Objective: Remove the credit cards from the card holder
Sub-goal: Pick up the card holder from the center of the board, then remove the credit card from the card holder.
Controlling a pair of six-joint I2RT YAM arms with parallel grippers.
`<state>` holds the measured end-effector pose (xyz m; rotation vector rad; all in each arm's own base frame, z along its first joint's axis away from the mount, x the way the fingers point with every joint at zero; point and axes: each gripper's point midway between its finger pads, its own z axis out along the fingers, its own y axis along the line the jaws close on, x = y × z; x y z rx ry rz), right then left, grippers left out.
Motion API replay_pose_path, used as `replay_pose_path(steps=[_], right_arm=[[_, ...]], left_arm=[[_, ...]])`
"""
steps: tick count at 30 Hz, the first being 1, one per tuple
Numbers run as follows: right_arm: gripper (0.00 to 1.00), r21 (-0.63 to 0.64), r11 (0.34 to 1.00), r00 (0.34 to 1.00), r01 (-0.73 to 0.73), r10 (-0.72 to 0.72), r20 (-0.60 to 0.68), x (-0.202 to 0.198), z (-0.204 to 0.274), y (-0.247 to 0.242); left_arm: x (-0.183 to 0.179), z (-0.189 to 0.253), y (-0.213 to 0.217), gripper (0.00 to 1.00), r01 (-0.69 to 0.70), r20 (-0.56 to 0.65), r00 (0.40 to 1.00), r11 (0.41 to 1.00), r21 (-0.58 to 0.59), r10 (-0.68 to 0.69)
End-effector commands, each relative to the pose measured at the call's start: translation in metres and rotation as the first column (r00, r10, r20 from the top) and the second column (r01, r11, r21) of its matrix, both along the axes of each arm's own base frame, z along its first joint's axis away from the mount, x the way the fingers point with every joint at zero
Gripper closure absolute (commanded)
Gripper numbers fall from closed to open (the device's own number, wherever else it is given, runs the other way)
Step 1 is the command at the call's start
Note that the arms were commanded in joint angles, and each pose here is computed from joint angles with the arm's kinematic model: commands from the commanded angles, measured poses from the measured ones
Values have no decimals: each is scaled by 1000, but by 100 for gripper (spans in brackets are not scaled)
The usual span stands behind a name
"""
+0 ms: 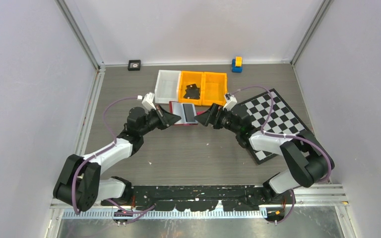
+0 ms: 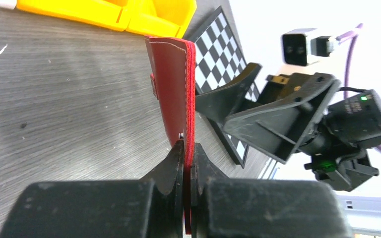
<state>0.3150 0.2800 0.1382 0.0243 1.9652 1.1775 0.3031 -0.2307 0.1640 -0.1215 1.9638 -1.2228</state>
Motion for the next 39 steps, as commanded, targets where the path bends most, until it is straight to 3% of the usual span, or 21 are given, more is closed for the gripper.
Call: replay_pose_path(steps=[1, 8, 19, 29, 39], right_arm=[[8, 21, 1000, 1000, 16, -17, 18, 9, 9, 3], [8, 106, 994, 1000, -4, 4, -2, 9, 14, 3], [8, 252, 961, 992, -116, 102, 69, 0, 46, 14], [31, 256, 956, 984, -146, 113, 138, -8, 62, 11], [44, 258, 957, 982, -132, 90, 167, -10, 67, 5]], left_arm=[[-1, 50, 1, 100, 17, 158, 987, 996, -90, -2], [-9, 67, -3, 100, 60, 205, 978, 989, -138, -31], [-17, 81, -16, 100, 180, 254, 959, 962, -205, -125], [-11, 65, -15, 100, 147, 211, 971, 975, -169, -110], [-6, 54, -16, 100, 131, 173, 979, 979, -157, -104]])
